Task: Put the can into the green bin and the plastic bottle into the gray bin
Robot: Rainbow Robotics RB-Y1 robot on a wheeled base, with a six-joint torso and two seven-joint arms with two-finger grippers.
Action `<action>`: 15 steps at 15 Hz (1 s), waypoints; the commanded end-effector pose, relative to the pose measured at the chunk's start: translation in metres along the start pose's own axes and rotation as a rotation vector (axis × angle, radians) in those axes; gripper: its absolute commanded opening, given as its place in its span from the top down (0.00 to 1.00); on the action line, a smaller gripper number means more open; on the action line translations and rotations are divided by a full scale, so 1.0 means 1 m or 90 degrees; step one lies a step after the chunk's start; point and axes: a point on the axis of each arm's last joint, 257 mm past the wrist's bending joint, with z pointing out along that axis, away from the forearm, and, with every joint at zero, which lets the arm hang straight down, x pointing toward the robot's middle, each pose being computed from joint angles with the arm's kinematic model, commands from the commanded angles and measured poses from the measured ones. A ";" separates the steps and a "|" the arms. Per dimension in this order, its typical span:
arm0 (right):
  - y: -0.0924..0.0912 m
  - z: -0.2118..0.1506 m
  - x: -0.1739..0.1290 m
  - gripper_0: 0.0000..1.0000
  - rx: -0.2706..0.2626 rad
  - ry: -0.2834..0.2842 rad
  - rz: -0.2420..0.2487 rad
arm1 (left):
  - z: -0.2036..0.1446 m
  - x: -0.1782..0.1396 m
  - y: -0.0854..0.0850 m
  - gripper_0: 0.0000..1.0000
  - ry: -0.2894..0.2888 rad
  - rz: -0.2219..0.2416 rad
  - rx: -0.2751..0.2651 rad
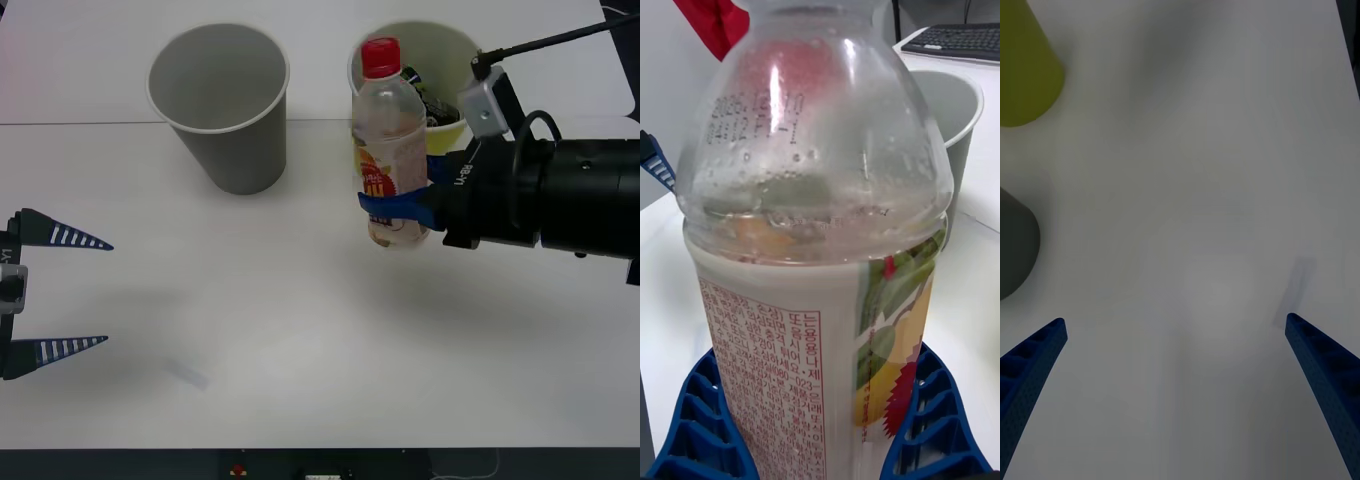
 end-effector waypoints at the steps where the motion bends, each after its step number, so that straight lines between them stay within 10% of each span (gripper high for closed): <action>1: -0.005 0.010 -0.027 1.00 0.020 0.015 -0.024 | 0.000 0.000 0.000 0.00 0.000 0.000 0.000; 15: -0.050 0.134 -0.140 1.00 0.017 0.081 -0.056 | 0.000 0.000 0.000 0.00 0.000 0.000 0.000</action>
